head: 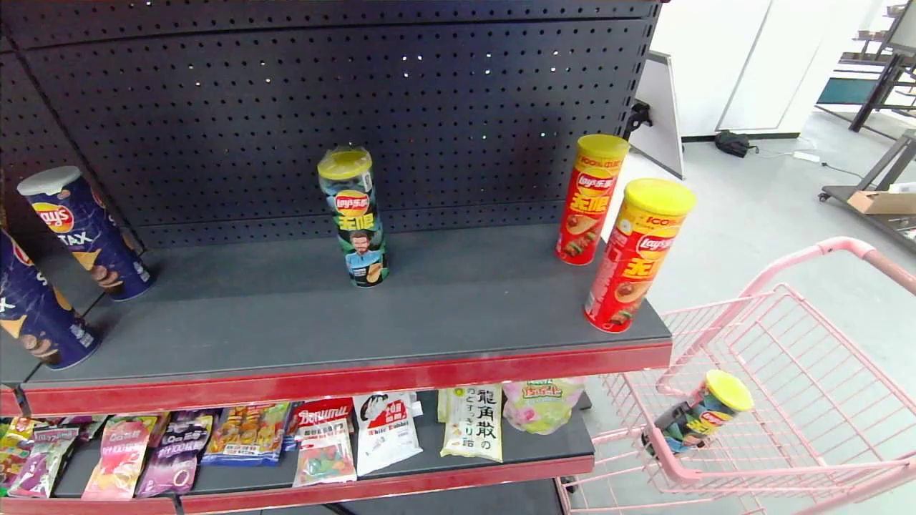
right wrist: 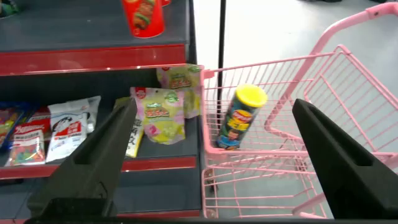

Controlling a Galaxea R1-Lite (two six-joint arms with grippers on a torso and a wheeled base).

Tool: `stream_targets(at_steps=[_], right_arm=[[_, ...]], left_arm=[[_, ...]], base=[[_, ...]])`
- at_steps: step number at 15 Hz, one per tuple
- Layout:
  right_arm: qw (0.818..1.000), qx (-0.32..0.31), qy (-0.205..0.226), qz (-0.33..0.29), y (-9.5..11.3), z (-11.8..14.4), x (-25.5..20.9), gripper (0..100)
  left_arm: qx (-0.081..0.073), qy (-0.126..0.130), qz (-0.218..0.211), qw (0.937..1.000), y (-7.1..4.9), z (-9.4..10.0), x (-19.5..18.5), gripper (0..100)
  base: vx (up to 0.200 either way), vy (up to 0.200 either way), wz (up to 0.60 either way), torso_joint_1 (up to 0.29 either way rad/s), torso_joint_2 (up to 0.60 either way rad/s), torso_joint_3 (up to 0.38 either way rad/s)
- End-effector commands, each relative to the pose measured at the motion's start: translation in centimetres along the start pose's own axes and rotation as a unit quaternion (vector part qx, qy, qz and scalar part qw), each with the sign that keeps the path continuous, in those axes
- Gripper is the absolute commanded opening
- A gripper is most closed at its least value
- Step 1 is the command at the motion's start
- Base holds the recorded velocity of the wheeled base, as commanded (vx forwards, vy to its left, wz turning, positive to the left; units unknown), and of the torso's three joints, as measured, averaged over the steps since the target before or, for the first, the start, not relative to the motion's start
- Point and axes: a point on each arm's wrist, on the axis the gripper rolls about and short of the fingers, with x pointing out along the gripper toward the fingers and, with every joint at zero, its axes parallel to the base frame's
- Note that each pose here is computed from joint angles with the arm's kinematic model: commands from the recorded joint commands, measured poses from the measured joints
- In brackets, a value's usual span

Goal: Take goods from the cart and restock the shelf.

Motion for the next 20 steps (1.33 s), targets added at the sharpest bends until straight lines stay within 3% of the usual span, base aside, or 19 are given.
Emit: stream_targets(at_steps=[1,5,11,20], right_arm=[[1.000,0.000,0.000,0.000,0.00,0.01,0.01,100],[1.000,0.000,0.000,0.000,0.00,0.01,0.01,100],[1.000,0.000,0.000,0.000,0.00,0.01,0.01,100],[1.000,-0.001,0.000,-0.001,0.00,0.01,0.01,100]], left_arm=[[0.000,0.001,0.001,1.0000,0.00,0.00,0.01,100],[0.001,0.001,0.000,1.0000,0.00,0.00,0.01,100],[0.002,0.001,-0.002,1.0000,-0.01,0.00,0.01,100],[0.003,0.001,-0.002,1.0000,-0.01,0.00,0.01,100]], base=[[0.000,-0.200,0.00,0.002,0.00,0.002],[0.000,-0.200,0.00,0.004,0.00,0.002],[0.000,0.000,0.00,0.000,0.00,0.000],[0.000,0.000,-0.60,0.003,0.00,0.002]])
